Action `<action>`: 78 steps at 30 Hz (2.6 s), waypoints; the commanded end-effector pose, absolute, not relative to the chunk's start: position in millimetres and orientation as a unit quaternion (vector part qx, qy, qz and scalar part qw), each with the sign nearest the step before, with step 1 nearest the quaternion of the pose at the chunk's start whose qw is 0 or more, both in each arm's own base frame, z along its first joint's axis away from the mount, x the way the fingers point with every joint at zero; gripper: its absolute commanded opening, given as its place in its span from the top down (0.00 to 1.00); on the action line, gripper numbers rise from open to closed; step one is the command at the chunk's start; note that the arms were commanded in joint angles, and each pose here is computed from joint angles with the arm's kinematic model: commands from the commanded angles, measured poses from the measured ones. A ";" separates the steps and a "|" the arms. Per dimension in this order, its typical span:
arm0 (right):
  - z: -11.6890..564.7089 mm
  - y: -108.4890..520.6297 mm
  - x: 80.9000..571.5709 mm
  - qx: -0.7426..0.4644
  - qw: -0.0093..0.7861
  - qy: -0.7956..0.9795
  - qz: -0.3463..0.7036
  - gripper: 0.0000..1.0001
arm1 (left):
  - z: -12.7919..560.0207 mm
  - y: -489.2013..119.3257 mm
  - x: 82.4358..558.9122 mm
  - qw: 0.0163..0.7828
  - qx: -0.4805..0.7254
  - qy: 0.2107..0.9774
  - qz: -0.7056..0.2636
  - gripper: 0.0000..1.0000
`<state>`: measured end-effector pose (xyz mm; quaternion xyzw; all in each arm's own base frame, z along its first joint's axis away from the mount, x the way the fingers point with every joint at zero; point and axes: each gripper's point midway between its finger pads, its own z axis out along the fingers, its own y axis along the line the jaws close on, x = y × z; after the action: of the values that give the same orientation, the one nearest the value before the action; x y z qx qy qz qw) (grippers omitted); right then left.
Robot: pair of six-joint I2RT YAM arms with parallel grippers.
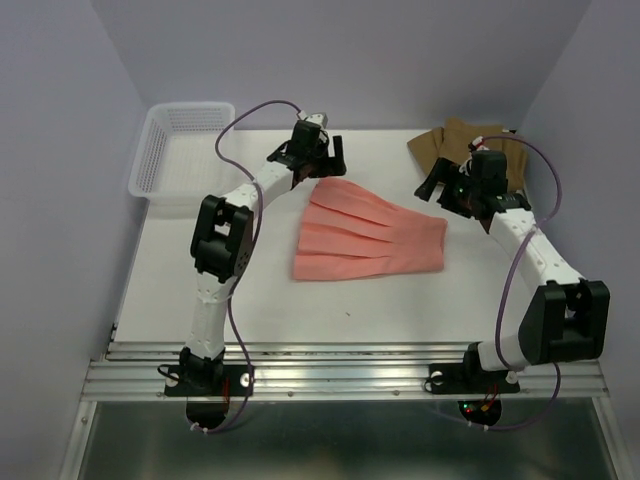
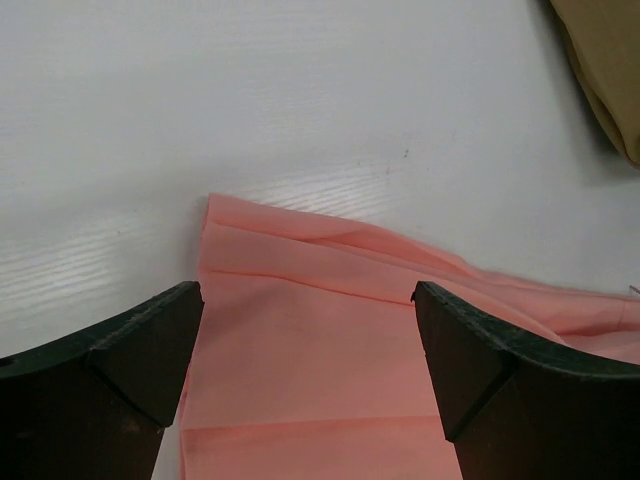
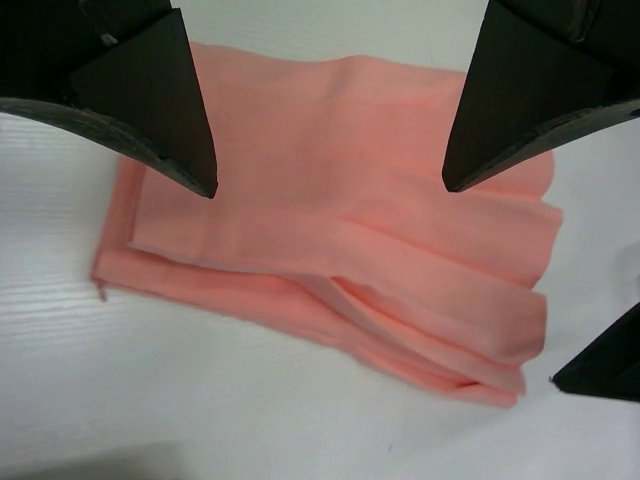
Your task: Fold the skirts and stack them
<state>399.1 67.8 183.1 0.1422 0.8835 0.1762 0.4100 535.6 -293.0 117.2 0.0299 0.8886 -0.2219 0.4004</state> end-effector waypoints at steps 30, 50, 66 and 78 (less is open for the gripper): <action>-9.7 69.7 388.5 0.199 0.231 0.941 0.148 0.00 | 29.7 -304.3 484.0 0.333 0.030 0.920 -0.205 0.01; 46.8 214.8 283.4 0.057 0.261 0.939 0.218 0.00 | 38.4 -145.8 355.3 0.357 -0.168 0.918 -0.036 0.01; 117.8 165.2 265.2 0.026 0.349 0.924 0.157 0.00 | 161.7 -147.3 311.5 0.454 -0.169 0.858 -0.168 0.01; 74.1 155.3 253.1 0.014 0.309 0.943 0.123 0.00 | 153.8 -133.1 274.6 0.455 -0.189 0.848 -0.196 0.01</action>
<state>243.2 156.7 79.5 0.0193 0.9416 0.1416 0.3049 279.8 -131.9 149.2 -0.1835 0.8559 -0.1793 0.4490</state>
